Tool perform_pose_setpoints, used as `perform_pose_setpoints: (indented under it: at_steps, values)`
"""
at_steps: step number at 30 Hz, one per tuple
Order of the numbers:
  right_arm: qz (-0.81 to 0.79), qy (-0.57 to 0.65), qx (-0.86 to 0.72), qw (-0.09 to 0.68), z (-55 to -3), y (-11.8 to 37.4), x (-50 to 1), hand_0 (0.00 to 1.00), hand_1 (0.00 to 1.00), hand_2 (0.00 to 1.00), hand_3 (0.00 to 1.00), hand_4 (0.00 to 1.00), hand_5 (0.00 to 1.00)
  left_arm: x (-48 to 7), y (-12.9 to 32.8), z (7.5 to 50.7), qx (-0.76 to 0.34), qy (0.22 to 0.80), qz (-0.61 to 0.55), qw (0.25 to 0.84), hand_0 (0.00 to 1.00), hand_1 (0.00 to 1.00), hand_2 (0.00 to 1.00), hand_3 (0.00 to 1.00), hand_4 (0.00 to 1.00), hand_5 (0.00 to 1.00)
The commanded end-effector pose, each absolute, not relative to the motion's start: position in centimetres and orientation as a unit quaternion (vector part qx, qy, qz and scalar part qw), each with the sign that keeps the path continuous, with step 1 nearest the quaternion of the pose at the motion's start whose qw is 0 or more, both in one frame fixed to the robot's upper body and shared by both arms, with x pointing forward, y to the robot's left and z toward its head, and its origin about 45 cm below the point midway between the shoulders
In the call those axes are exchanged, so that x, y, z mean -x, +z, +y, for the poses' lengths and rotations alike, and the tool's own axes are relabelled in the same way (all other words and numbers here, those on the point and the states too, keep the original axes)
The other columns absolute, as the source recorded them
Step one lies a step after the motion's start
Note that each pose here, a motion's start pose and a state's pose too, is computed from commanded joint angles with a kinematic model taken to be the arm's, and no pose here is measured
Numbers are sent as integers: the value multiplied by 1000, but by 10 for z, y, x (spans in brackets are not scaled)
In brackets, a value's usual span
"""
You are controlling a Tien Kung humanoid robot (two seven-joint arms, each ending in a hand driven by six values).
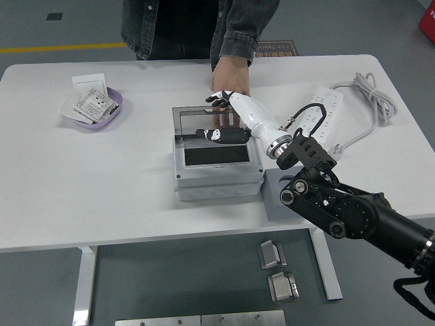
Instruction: Pick up the cylinder from the cube,place it in the box,flap close box
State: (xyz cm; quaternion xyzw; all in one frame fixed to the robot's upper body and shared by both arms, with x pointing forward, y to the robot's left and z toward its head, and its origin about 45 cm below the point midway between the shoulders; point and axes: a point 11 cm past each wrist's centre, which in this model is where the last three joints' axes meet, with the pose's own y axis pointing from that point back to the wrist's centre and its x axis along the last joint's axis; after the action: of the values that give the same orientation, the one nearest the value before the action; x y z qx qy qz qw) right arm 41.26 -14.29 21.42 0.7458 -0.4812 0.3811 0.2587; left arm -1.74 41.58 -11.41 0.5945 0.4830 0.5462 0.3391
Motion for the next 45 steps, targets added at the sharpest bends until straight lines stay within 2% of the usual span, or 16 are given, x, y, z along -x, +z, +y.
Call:
perform_pose_setpoints:
  at_steps: [15, 28, 35, 36, 45]
  values:
    - [-471, 372, -763, 243, -149, 210, -379, 790, 707, 732, 772, 951, 518, 15, -117, 409, -586, 551, 472, 361, 638, 636, 452, 600, 668, 309]
    - [-470, 365, -765, 246, -158, 207, -361, 792, 708, 740, 793, 928, 552, 19, -117, 410, -587, 551, 474, 357, 638, 636, 453, 600, 667, 307]
    - [-481, 351, -766, 244, -160, 200, -354, 789, 709, 743, 802, 909, 561, 23, -114, 416, -594, 549, 486, 333, 638, 636, 453, 600, 666, 308]
    - [-482, 349, -766, 243, -160, 199, -353, 791, 710, 745, 815, 877, 621, 24, -114, 417, -595, 548, 487, 329, 638, 637, 453, 600, 667, 310]
    - [-486, 331, -774, 236, -158, 192, -345, 788, 705, 748, 816, 858, 643, 27, -112, 420, -597, 548, 492, 318, 639, 637, 453, 600, 666, 311]
